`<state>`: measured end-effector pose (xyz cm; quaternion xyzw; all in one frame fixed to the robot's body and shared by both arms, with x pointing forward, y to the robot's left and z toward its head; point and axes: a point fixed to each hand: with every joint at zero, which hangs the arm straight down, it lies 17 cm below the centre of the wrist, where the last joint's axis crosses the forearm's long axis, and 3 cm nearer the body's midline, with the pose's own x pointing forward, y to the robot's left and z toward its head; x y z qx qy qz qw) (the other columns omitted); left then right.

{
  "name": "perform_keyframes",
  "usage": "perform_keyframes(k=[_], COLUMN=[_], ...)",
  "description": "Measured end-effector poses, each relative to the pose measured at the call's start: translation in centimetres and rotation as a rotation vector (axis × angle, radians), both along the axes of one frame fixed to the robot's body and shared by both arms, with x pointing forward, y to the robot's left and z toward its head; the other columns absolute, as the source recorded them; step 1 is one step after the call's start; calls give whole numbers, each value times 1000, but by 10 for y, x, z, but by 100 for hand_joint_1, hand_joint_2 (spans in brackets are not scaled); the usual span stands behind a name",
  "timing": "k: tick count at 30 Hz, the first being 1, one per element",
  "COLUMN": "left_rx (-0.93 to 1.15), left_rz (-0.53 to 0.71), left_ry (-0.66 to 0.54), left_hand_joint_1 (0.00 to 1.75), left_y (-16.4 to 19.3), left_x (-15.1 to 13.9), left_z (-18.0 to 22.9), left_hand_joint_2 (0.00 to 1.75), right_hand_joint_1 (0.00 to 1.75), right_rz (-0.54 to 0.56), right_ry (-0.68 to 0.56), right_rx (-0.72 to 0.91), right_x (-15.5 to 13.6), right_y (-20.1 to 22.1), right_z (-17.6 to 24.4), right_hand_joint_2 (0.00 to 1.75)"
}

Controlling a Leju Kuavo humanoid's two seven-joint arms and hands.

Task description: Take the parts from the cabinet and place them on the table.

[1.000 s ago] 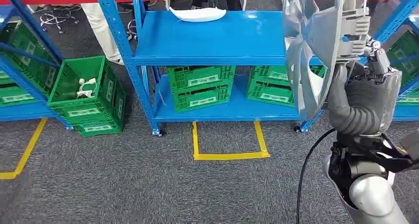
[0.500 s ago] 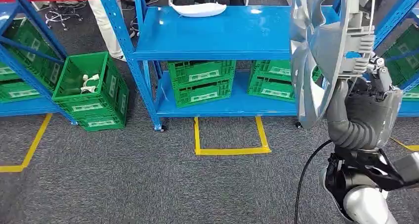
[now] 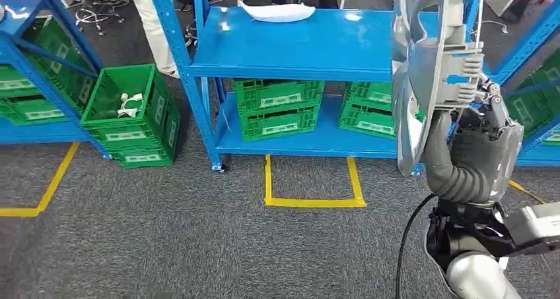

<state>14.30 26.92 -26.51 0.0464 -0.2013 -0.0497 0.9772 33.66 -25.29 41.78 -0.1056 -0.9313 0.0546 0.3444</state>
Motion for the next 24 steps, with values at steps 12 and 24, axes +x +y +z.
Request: perform_keyframes(k=[12,24], left_rx=[-29,-29], left_rz=[-1,2], left_ry=[-21,-3], left_hand_joint_1=[0,0], left_y=[-13,-14], left_x=[4,-3], left_z=[2,0], left_hand_joint_2=[175,175], right_hand_joint_1=[175,175], right_rz=[-14,-16], right_ry=[32,52], right_rx=[-15,-20], right_x=[-3,-2], right_y=[-3,-2], right_z=[-6,-6], right_hand_joint_2=[175,175])
